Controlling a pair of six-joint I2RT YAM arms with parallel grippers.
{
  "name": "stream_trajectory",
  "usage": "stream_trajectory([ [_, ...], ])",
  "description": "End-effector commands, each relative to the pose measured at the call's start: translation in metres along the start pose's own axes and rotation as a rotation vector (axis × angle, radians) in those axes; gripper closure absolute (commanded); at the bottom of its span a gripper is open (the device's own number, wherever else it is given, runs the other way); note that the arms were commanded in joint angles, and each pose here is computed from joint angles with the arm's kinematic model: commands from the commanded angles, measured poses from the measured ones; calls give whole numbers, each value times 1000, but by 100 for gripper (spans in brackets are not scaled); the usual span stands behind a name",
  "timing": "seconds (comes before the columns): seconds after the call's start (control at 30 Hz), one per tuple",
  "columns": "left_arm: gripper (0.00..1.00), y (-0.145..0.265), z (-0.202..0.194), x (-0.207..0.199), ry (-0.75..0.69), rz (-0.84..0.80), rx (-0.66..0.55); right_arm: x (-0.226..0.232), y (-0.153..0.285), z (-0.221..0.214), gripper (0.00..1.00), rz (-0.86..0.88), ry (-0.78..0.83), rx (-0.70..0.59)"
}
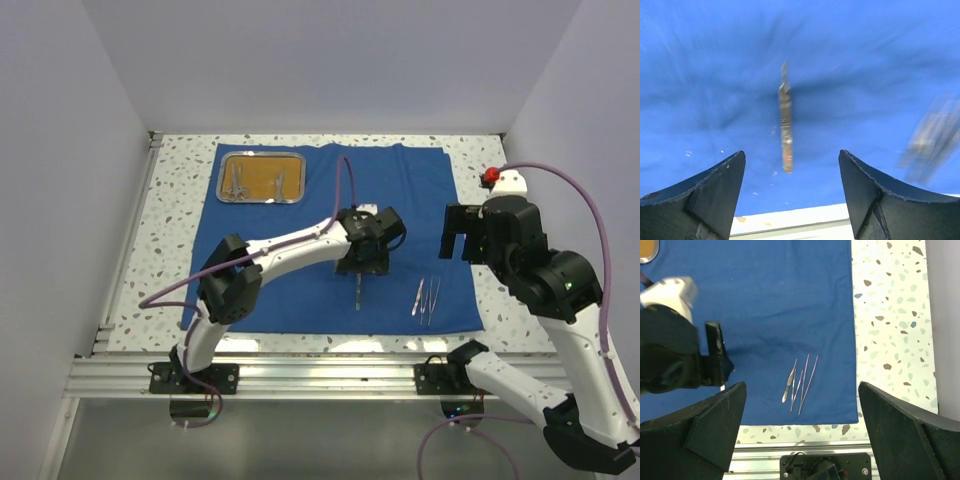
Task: Open and lay out the surgical kit
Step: Place the medical item in the surgical kit, then pick up the medical item from the container.
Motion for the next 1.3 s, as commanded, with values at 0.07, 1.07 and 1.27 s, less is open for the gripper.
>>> stream_trajectory([
  [0.07,22,75,82,50,52,-37,-214,-1,3,15,1,-59,5,-38],
  [1.07,42,-103,248,253,56,221,-247,28,-51,46,1,-171,107,-7],
  [1.27,82,-112,242,256,74,191,-215,28,-53,41,1,-173,103,2],
])
Point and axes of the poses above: each gripper's point midway between its finger pads, its own y axis back along the fingers, its own x axis along the line the jaws close on, z = x × y, the point moved 10 cm from there along y, back along the fingers, and after that the axes turned 5 degrees about -y, right-handed, at the moved point
